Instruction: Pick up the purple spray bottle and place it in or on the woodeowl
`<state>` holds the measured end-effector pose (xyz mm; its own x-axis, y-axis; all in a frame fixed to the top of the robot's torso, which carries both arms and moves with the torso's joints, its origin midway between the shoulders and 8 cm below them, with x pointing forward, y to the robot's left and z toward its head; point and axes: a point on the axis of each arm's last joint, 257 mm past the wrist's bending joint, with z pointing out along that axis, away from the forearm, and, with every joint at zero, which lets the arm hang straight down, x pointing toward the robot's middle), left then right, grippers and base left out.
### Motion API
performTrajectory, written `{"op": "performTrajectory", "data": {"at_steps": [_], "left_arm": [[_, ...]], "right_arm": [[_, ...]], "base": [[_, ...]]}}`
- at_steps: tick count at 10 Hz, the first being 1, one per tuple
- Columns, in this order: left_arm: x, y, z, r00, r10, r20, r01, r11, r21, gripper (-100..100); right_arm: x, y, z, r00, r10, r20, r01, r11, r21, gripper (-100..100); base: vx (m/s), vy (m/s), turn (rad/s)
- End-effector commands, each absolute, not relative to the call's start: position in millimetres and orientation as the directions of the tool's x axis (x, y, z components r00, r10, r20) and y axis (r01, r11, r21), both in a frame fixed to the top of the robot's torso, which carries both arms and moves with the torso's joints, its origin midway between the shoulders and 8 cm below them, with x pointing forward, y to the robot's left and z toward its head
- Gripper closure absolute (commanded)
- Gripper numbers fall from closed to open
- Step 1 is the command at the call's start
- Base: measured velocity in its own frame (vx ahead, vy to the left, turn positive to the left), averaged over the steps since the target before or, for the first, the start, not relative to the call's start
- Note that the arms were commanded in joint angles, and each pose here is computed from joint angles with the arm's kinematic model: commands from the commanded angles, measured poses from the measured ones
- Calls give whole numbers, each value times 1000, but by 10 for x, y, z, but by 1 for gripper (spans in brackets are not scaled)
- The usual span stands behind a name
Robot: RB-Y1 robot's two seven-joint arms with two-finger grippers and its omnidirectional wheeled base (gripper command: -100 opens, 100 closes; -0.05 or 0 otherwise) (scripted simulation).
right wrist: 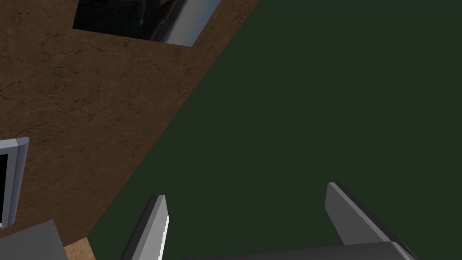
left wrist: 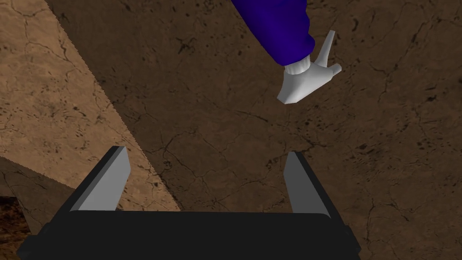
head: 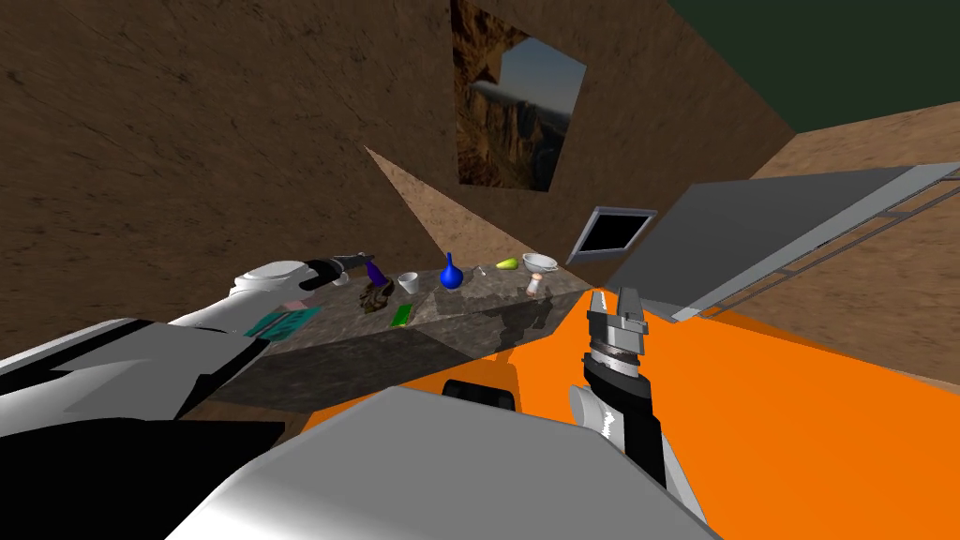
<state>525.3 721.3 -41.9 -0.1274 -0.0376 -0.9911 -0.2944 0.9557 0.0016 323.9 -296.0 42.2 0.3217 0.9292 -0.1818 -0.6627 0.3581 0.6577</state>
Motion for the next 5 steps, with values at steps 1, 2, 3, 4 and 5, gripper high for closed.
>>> {"op": "performTrajectory", "data": {"at_steps": [1, 2, 3, 4, 5], "left_arm": [[5173, 7346, -467, -135, -53, -989, -320, 947, -7, -100], [5129, 7408, -502, -140, -59, -988, -335, 942, -9, -100], [5129, 7408, -502, -140, -59, -988, -335, 942, -9, -100], [5152, 7387, -506, -185, -48, -982, -314, 949, 13, -100], [5171, 7388, -464, -185, -49, -981, -309, 951, 11, -100]], "right_arm": [[3239, -2960, 422, 322, 929, -182, -663, 358, 658, 0], [3239, -2961, 421, 322, 929, -182, -663, 358, 658, 0], [3239, -2961, 421, 322, 929, -182, -663, 358, 658, 0], [3239, -2961, 421, 322, 929, -182, -663, 358, 658, 0], [3239, -2961, 421, 322, 929, -182, -663, 358, 658, 0]], "base": [[-4, 10, -2], [-2, 13, 4], [-2, 9, 4], [0, -86, 192], [-1, -123, 124]]}}
